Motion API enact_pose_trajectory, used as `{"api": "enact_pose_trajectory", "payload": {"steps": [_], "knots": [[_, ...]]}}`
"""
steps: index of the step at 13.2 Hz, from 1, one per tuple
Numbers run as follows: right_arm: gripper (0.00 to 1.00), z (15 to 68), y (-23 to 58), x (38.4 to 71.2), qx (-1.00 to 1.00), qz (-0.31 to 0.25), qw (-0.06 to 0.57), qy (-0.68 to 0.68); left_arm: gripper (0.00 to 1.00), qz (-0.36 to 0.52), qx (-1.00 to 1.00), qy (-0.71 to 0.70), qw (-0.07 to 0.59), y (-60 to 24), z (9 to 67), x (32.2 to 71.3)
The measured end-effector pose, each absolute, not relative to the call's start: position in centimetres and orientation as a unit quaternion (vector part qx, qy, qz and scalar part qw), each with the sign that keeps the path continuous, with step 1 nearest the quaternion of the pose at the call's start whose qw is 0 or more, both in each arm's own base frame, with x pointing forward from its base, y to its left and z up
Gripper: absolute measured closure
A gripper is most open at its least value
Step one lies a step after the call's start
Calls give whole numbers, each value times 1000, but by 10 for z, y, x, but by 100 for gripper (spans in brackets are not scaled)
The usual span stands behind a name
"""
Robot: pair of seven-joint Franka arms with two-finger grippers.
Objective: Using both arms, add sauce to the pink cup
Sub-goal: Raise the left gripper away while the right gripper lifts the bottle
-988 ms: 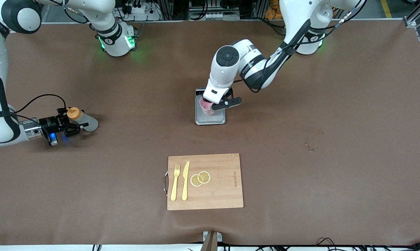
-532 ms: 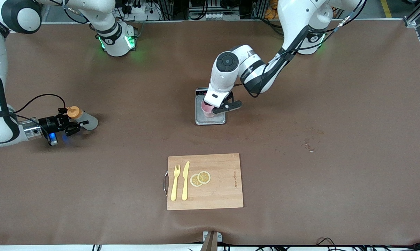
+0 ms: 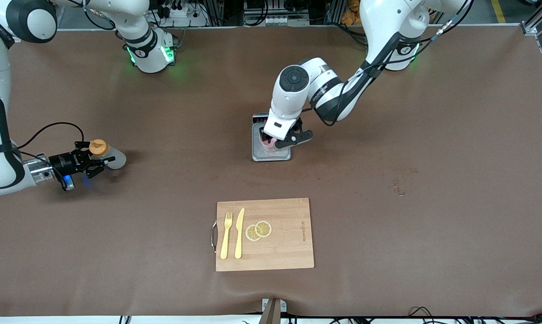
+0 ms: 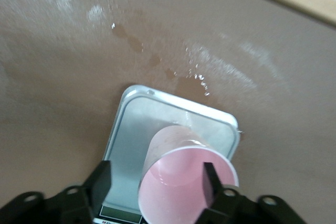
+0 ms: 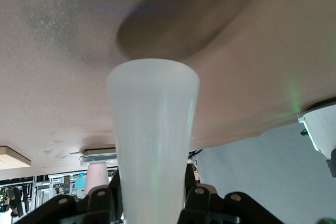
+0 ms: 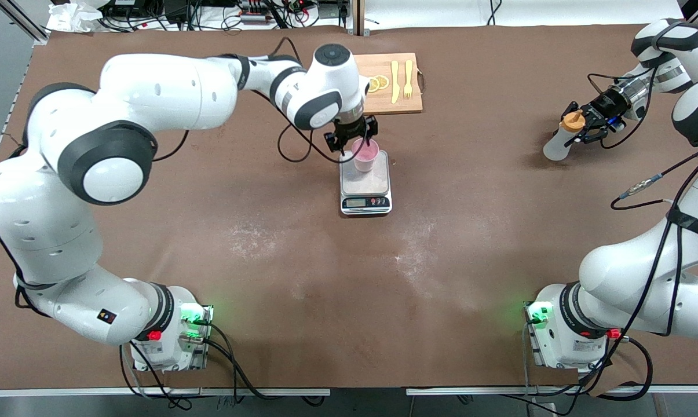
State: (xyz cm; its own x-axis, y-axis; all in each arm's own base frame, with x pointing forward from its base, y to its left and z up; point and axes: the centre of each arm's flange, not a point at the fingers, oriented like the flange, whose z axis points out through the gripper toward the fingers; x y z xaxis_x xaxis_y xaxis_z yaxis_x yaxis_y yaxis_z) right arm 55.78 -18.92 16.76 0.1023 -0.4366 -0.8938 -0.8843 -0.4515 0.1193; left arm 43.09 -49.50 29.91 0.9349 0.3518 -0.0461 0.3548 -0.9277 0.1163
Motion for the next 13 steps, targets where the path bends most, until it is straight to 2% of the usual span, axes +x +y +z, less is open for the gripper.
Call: {"api": "enact_pose_trajectory", "payload": {"steps": [1, 2, 7, 9, 13], "knots": [[55, 171, -188, 559, -702, 481, 229, 472, 3, -5, 982, 181, 59, -492, 317, 433], [55, 176, -185, 563, -700, 483, 223, 476, 0, 3, 981, 184, 56, -488, 340, 435], [56, 236, -133, 592, -699, 477, 160, 509, 0, 60, 972, 219, 56, -437, 453, 452], [56, 262, -107, 601, -697, 471, 132, 525, 0, 84, 971, 216, 56, -396, 485, 475], [56, 299, -42, 612, -688, 461, 71, 556, 0, 89, 984, 153, 19, -306, 511, 531]]}}
